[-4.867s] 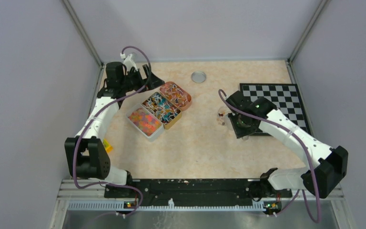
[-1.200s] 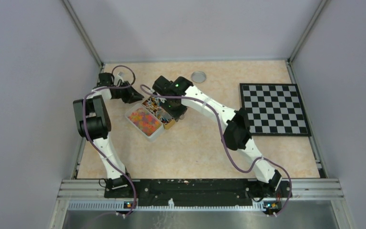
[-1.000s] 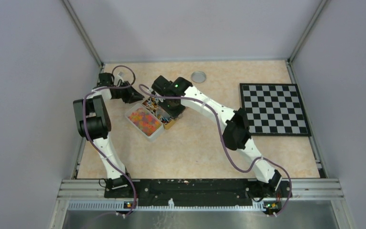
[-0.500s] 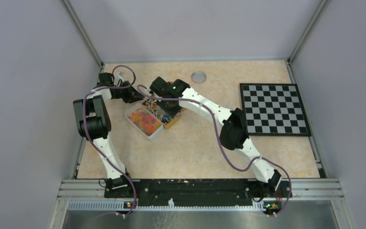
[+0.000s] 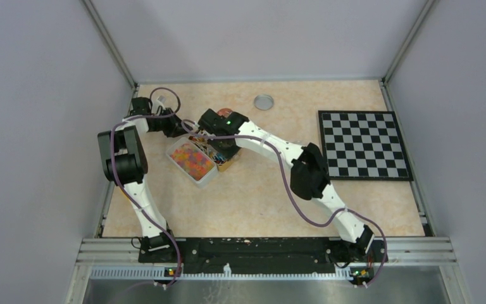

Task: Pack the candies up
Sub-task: Scoop the fake candies from the storage box.

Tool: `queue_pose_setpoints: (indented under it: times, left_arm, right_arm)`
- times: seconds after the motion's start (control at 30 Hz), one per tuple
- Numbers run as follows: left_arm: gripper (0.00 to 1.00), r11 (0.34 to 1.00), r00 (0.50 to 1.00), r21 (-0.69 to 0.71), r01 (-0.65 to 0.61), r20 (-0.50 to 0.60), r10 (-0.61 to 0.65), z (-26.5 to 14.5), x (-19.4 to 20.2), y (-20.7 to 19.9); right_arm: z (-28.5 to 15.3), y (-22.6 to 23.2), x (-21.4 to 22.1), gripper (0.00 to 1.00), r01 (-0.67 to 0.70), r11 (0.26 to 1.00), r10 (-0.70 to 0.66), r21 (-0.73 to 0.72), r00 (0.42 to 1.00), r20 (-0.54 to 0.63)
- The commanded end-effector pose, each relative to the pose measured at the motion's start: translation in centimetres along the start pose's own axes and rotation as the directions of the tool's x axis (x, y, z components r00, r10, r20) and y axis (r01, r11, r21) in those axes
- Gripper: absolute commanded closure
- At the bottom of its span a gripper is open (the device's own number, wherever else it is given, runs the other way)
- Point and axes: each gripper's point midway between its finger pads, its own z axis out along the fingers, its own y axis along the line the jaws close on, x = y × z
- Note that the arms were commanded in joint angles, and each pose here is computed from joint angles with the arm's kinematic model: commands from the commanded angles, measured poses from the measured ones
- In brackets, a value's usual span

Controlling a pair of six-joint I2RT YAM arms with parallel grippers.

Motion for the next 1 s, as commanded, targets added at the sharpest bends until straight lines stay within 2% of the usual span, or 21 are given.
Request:
queue_pose_setpoints:
  times: [0.0,0.37,0.97]
  left_arm:
    - [0.75,0.999,1.000,0.028,-0.024,0.014,0.023,-0.2,-0.6,-0.3]
    - [0.74,0.999,1.000,0.031,-0.023,0.015,0.023,-0.2,-0.7,-0.4]
    - [0.74,0.999,1.000,0.036,-0.020,0.014,0.020,-0.1,-0.7,-0.4]
  right_arm:
    - [-1.6,0.3,-2.4,1.00,-0.006,1.000,0.005,0.012,0.994,0.111]
    - [-3.0,0.0,-3.9,1.00,-0.038,0.999,0.036,0.012,0.984,0.177]
    - [-0.7,0.1,-3.5,1.00,-0.031,0.999,0.025,0.027,0.977,0.212]
